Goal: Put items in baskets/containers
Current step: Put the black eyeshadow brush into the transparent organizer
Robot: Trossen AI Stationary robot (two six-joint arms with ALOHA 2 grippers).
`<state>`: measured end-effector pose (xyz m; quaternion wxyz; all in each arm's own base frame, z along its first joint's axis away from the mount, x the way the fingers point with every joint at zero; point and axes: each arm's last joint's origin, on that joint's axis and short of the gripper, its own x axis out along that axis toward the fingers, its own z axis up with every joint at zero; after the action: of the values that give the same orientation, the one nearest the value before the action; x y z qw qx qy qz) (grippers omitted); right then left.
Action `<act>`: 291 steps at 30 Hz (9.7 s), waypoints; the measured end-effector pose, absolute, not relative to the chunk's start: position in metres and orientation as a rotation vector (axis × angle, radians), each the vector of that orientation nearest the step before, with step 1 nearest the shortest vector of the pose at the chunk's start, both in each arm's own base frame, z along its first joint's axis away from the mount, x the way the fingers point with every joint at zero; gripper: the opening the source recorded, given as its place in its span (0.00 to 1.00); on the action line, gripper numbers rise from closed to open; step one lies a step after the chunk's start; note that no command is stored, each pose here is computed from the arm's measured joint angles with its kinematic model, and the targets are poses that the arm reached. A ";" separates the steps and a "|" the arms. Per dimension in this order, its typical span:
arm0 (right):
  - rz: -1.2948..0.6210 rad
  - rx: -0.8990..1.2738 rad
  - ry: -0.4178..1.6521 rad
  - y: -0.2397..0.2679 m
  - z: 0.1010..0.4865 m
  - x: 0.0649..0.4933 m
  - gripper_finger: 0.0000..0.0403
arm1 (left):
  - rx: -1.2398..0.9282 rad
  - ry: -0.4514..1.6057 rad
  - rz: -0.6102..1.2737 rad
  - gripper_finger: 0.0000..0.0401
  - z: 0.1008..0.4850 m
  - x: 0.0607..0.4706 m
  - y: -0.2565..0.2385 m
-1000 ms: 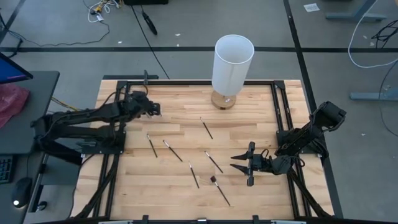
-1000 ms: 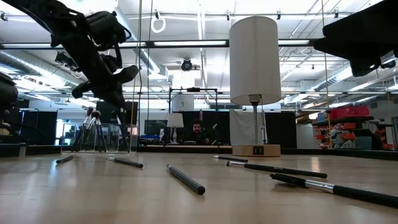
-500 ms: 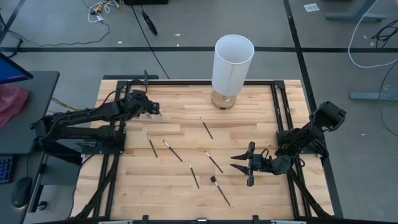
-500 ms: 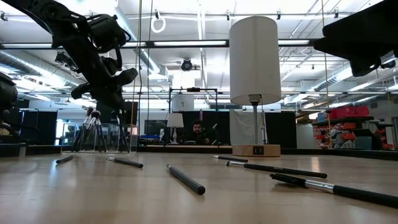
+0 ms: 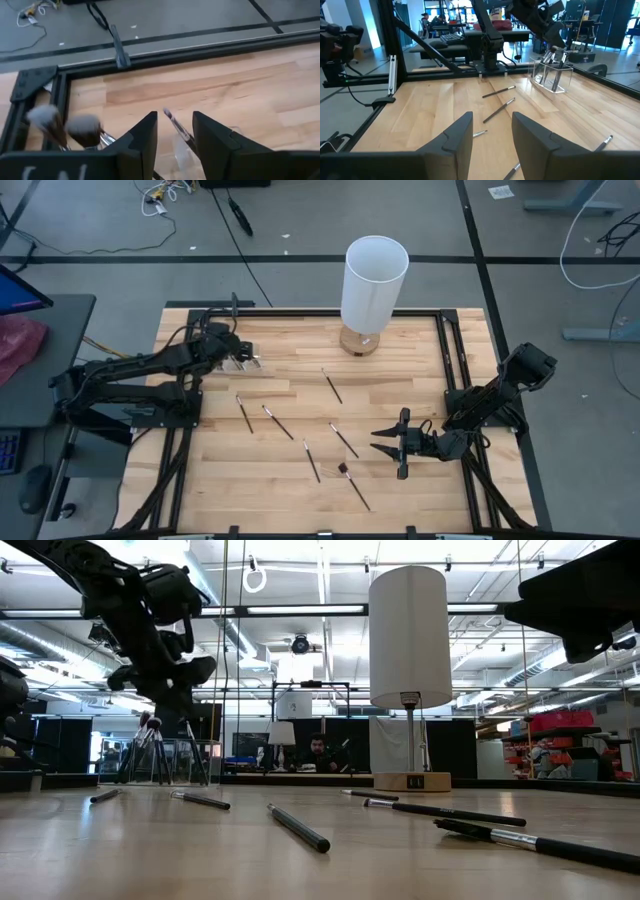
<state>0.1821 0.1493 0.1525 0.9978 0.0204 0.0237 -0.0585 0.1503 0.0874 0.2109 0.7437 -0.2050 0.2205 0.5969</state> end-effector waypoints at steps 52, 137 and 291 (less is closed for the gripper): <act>-0.157 0.084 0.097 0.140 0.146 0.189 0.34 | -0.674 0.948 0.699 0.05 0.164 0.178 -0.114; -0.172 0.124 0.145 0.137 0.139 0.190 0.34 | -0.469 0.619 1.124 0.04 0.075 0.165 -0.104; 0.077 -0.070 -0.177 0.172 0.155 0.276 0.34 | -0.074 -0.053 0.036 0.04 0.194 0.324 -0.176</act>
<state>0.2761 0.1719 0.1554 0.9947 -0.0349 -0.0885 0.0387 0.3242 -0.1757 0.1941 0.9988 -0.0368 -0.0267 0.0181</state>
